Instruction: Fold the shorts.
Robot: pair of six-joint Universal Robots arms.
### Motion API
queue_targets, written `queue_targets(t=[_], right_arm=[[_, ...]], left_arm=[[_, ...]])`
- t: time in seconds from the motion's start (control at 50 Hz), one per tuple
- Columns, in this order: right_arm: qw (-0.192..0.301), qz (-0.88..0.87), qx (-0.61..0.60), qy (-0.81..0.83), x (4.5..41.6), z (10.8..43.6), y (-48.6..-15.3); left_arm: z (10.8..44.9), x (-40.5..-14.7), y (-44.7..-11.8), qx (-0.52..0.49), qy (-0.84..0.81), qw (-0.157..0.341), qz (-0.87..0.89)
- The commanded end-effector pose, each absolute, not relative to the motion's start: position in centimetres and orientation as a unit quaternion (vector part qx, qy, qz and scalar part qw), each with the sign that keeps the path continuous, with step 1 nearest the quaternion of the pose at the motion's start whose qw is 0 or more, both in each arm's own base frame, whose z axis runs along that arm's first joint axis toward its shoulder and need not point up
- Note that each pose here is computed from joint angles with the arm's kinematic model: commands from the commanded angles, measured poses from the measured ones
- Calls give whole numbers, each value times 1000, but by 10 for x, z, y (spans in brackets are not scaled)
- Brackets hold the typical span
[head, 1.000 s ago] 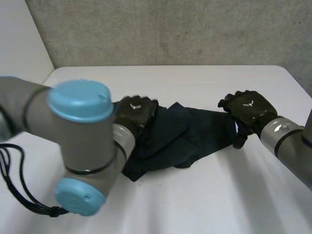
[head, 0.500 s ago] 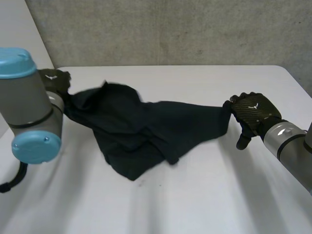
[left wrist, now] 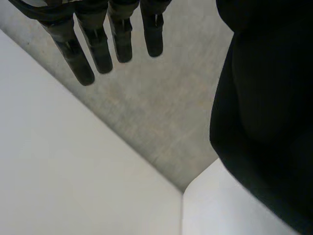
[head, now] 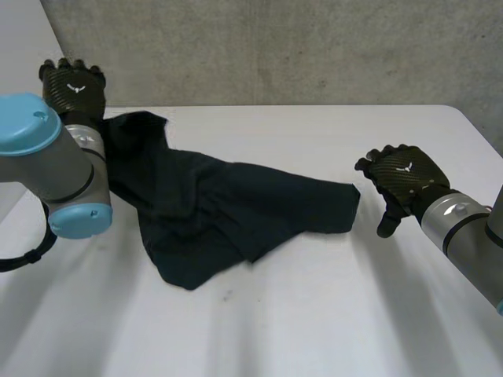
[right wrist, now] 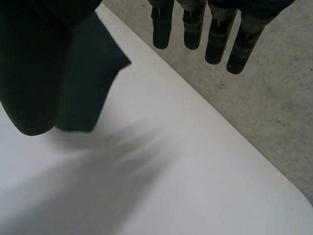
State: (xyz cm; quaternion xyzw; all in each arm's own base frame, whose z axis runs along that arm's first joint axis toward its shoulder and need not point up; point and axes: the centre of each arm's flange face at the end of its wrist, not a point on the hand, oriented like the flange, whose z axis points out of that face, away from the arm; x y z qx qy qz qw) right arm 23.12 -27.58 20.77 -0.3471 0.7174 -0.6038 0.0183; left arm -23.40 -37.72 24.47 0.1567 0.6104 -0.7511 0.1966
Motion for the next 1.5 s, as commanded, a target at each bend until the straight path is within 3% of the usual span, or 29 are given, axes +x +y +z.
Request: queue_targets(t=[0.02, 0.1, 0.2, 0.24, 0.44, 0.66, 0.9, 0.96, 1.02, 1.06, 1.16, 1.28, 1.38, 1.5], right_arm=[[14, -605, -343, 718, 228, 203, -277], [14, -608, -341, 717, 228, 202, -278], [15, -603, -342, 721, 228, 198, -278], [14, -603, -342, 721, 228, 198, -278], [25, -601, -330, 728, 228, 196, -277], [30, -595, -326, 734, 227, 189, -278], [10, -607, -304, 734, 215, 196, -293], [-5, -615, -273, 740, 200, 202, -308], [0, -619, -233, 750, 192, 206, -316], [22, -615, -193, 764, 189, 205, -322], [87, -574, -144, 802, 193, 203, -319], [191, -550, -139, 801, 212, 220, -314], [304, -551, -120, 767, 238, 255, -322], [321, -564, -126, 751, 247, 280, -324]], left_arm=[[276, -256, -319, 162, 627, 114, -753], [299, -276, -279, 196, 630, 53, -749], [303, -307, -242, 257, 635, -36, -727], [302, -311, -238, 266, 636, -46, -723], [228, -378, -231, 341, 657, -83, -667], [168, -421, -239, 371, 662, -92, -645], [156, -416, -268, 362, 666, -57, -650], [175, -415, -262, 365, 655, -54, -659], [228, -406, -257, 341, 629, -62, -696], [275, -395, -249, 317, 602, -73, -729], [329, -383, -235, 287, 560, -85, -773], [356, -370, -221, 275, 543, -90, -788], [363, -355, -204, 278, 542, -92, -788], [345, -346, -195, 296, 561, -88, -768]])
